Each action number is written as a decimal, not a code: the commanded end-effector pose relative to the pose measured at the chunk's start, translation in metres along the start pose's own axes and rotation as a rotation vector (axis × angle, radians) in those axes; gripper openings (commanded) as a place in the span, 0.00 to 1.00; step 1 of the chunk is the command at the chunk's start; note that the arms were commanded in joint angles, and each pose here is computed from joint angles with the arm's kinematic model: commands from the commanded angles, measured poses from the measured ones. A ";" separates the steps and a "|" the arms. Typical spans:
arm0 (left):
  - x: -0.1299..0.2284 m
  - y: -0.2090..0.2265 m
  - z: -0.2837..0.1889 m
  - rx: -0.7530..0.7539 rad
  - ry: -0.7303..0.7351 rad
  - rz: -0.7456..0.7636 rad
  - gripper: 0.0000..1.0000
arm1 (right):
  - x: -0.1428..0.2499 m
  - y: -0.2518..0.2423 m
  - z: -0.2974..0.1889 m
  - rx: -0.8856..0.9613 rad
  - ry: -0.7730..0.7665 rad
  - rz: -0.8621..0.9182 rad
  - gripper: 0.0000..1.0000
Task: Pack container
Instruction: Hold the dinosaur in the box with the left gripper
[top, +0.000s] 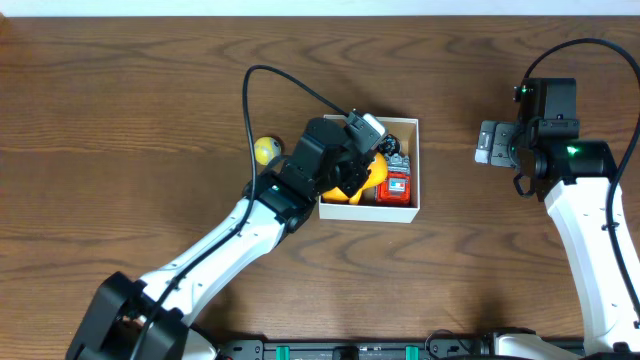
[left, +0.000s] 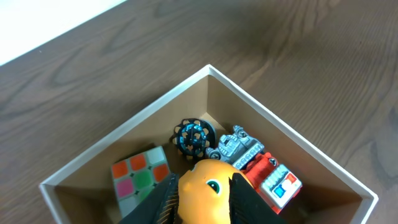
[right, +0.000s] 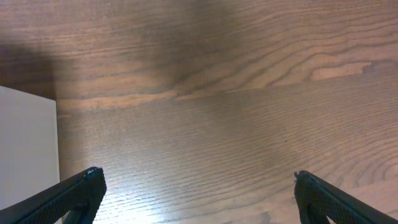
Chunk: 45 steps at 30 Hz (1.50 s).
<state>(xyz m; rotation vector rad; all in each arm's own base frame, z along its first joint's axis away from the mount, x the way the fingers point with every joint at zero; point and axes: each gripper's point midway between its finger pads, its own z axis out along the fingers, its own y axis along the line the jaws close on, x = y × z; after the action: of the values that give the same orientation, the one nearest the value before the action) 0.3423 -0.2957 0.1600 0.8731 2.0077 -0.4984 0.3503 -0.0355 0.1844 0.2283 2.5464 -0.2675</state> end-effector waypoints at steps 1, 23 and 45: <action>0.021 -0.007 0.019 0.034 0.054 -0.017 0.28 | -0.005 -0.004 -0.002 0.009 -0.013 0.028 0.99; 0.107 0.022 0.034 -0.135 0.354 0.027 0.29 | -0.005 -0.004 -0.002 0.009 -0.013 0.028 0.99; 0.140 0.036 0.054 -0.165 0.421 0.016 0.52 | -0.005 -0.004 -0.002 0.009 -0.013 0.028 0.99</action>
<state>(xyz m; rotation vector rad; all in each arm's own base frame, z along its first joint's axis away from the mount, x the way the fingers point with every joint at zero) 0.3554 -0.2708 0.0437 0.9222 2.2904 -0.2176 0.3503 -0.0355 0.1844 0.2283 2.5460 -0.2675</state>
